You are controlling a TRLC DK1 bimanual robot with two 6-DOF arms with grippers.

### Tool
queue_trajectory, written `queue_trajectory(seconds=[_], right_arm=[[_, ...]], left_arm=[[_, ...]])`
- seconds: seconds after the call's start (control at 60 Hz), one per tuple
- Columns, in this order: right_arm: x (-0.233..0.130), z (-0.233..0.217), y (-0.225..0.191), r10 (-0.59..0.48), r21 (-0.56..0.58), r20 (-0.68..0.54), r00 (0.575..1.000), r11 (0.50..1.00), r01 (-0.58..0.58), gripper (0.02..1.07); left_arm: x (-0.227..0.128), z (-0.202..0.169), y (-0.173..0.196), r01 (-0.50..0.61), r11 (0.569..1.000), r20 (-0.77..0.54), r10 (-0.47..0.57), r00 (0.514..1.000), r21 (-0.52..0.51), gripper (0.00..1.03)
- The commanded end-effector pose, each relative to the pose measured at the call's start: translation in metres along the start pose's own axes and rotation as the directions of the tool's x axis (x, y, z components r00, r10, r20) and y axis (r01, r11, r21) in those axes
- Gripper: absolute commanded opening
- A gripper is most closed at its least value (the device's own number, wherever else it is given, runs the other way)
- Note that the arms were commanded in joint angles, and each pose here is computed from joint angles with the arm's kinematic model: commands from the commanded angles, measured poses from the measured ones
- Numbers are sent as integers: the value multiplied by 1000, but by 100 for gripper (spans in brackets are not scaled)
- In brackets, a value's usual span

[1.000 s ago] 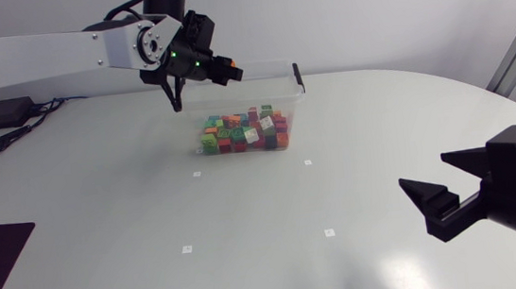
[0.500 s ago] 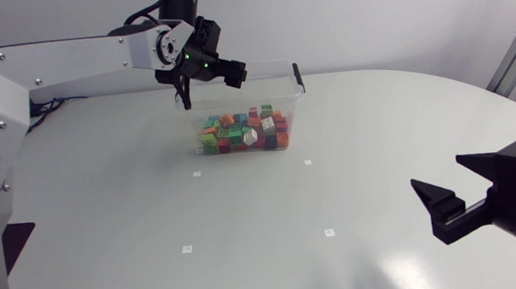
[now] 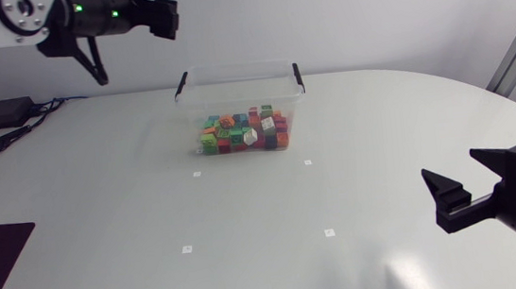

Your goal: Place the duplo bricks in the container

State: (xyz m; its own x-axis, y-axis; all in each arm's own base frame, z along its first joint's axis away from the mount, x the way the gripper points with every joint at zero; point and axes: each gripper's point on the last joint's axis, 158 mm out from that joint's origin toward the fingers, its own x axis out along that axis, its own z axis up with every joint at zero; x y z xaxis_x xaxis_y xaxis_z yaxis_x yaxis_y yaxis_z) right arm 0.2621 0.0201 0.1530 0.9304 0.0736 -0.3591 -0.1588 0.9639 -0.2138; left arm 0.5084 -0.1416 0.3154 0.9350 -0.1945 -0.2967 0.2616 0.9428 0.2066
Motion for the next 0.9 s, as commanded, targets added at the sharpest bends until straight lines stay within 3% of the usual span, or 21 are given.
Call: queue_trajectory(seconds=[0.0,0.333,0.883], right_arm=[[3,-10,-4,-24,-9,-4,1000,1000,24,103],[-2,-13,-12,-75,5,74,994,997,75,103],[-12,-15,-22,-134,18,137,982,991,133,103]], left_arm=[[-17,-21,14,-30,999,-25,31,999,20,99],[-84,-47,47,-106,994,-12,106,994,-3,99],[-163,-95,60,-184,983,46,185,982,-22,99]])
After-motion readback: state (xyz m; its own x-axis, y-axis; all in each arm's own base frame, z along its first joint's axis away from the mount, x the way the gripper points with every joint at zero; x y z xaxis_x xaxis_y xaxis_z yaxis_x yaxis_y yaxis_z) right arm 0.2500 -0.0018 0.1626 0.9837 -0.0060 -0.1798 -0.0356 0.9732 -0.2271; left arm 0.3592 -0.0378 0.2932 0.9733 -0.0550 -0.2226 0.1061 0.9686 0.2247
